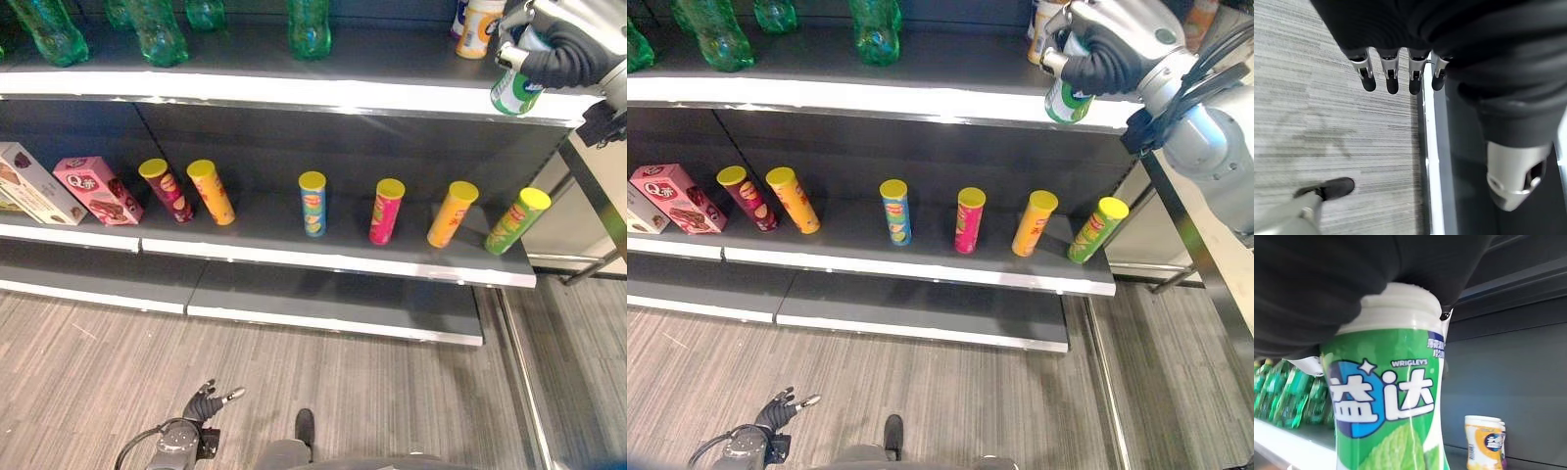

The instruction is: Put the goods on the table back onto the shelves and tidy them up.

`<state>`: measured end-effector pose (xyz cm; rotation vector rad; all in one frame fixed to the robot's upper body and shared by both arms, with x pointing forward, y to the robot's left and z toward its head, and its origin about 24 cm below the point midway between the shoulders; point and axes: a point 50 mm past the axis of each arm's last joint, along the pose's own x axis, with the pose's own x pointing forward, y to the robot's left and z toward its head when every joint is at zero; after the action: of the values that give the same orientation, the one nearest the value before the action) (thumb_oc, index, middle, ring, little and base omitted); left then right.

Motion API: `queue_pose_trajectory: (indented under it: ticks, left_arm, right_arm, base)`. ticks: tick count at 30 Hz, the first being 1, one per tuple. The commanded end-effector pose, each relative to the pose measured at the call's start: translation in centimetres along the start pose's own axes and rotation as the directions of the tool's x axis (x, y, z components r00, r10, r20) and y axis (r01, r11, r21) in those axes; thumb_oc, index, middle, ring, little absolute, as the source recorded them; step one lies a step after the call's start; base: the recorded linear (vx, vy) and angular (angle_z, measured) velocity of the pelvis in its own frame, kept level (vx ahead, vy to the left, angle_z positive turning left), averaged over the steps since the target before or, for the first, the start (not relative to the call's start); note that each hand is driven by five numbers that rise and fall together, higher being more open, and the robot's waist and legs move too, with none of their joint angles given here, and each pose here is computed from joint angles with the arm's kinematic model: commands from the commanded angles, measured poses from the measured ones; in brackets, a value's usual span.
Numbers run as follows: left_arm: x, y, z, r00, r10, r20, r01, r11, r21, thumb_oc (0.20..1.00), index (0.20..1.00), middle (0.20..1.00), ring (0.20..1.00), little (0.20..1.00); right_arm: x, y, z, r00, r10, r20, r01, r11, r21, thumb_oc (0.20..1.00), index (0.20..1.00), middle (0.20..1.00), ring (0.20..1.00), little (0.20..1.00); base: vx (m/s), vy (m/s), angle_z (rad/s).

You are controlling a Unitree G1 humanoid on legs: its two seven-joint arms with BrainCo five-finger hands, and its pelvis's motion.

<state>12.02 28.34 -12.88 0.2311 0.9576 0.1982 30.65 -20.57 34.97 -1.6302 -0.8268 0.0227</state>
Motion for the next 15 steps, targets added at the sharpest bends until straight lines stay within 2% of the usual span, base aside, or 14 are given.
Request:
queue_pose_trajectory:
  ticks: [1,2,15]
  left_arm:
    - [-0.1,1.6,0.6,0.999,0.032,0.033,-0.034,0.998,0.045,1.0,1.0,1.0,1.0,1.0]
    - [-0.2,1.5,0.0,0.999,0.034,0.012,-0.034,0.999,0.024,1.0,1.0,1.0,1.0,1.0]
    - [-0.3,-0.1,-0.8,1.0,0.012,-0.01,-0.013,0.999,-0.031,1.0,1.0,1.0,1.0,1.0]
  right_arm:
    - [1.5,-4.1,-0.7,0.991,-0.131,-0.02,0.128,0.986,-0.104,0.2,0.2,0.2,0.2,0.2]
    - [1.7,-3.7,-1.6,0.991,-0.112,-0.073,0.104,0.989,-0.101,0.2,0.2,0.2,0.2,0.2]
    - [2.5,-1.3,-3.9,0.978,-0.039,-0.203,0.023,0.997,-0.078,0.2,0.2,0.2,0.2,0.2]
  base:
    - [0.05,-0.067,-0.14]
    - [0.04,-0.054,-0.08]
    - [0.07,-0.074,0.16]
